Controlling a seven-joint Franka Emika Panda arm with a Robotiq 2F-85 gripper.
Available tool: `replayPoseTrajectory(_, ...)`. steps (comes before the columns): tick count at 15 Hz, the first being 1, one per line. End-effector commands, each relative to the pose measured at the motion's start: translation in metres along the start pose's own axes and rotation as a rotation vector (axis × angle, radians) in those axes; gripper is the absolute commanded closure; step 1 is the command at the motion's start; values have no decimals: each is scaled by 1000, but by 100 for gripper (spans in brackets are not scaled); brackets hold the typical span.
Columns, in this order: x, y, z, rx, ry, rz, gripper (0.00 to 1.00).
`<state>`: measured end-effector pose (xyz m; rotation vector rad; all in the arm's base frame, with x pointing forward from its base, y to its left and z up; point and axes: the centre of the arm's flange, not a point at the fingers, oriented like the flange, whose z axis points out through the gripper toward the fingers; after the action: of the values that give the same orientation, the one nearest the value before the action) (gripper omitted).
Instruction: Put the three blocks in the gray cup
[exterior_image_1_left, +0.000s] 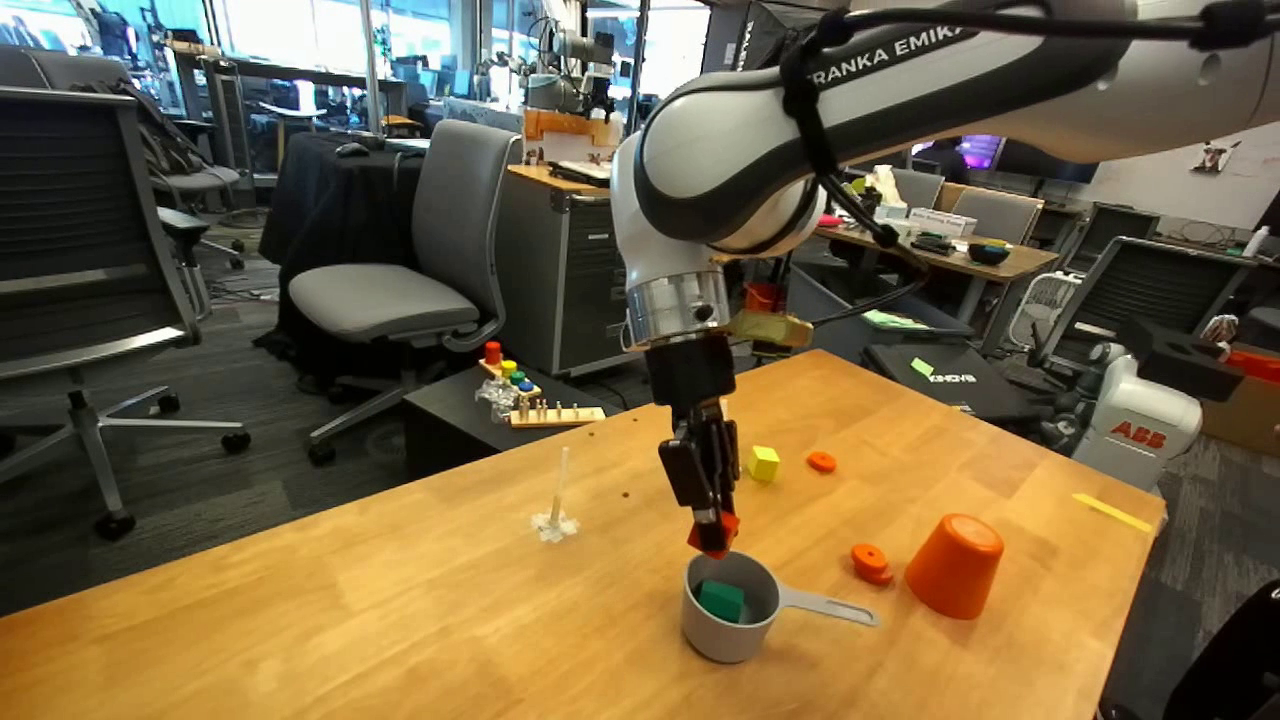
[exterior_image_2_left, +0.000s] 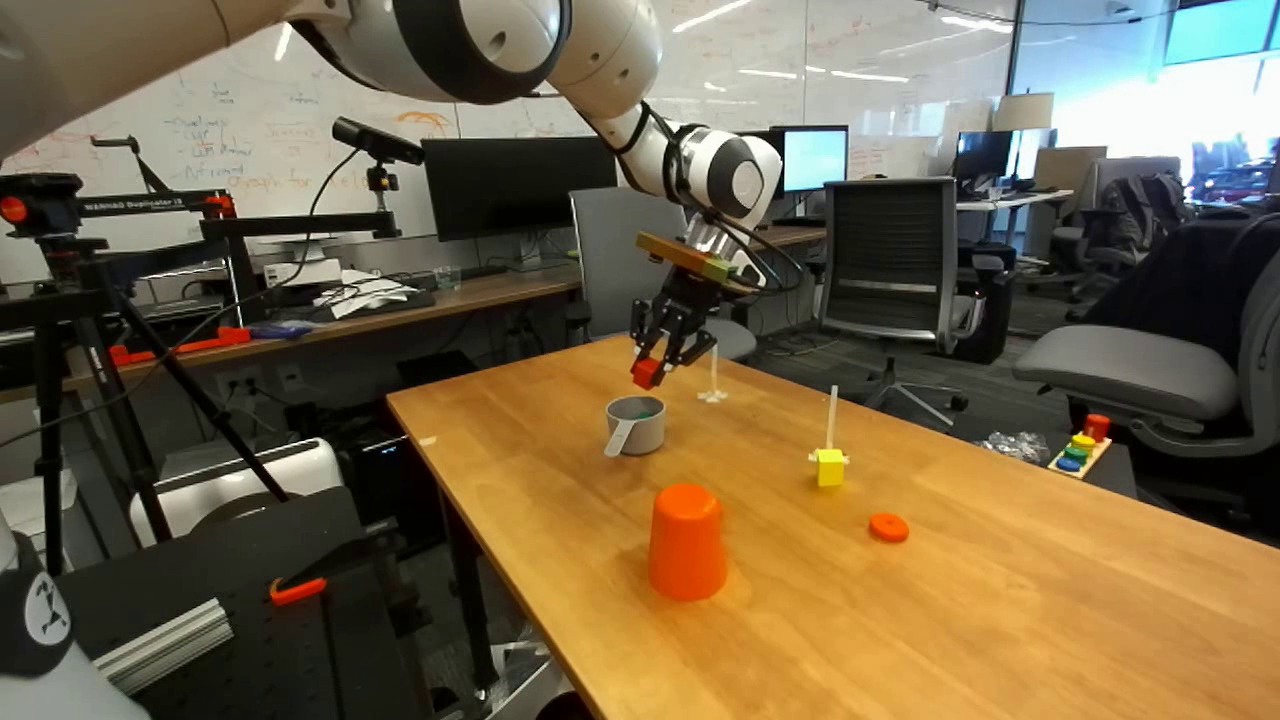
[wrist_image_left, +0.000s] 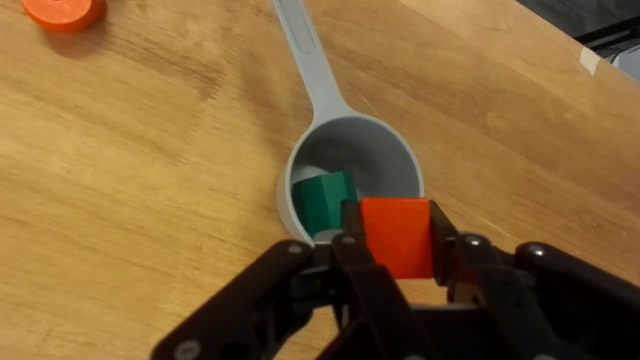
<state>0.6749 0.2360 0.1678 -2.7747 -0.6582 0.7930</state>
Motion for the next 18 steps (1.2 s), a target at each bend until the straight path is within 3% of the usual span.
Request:
replayPoseTrajectory(1,-3,0,0,29,-28,0,37)
replayPoseTrajectory(4,-15,12,-6,5,-29,43,12)
replayPoseTrajectory(6,-28,27,-16,-14,-9,90,0)
replayPoseTrajectory(11,-69,83,-52,-73,49,259,0)
replayPoseTrajectory(18,-117,161,-77,-156,59,463,0)
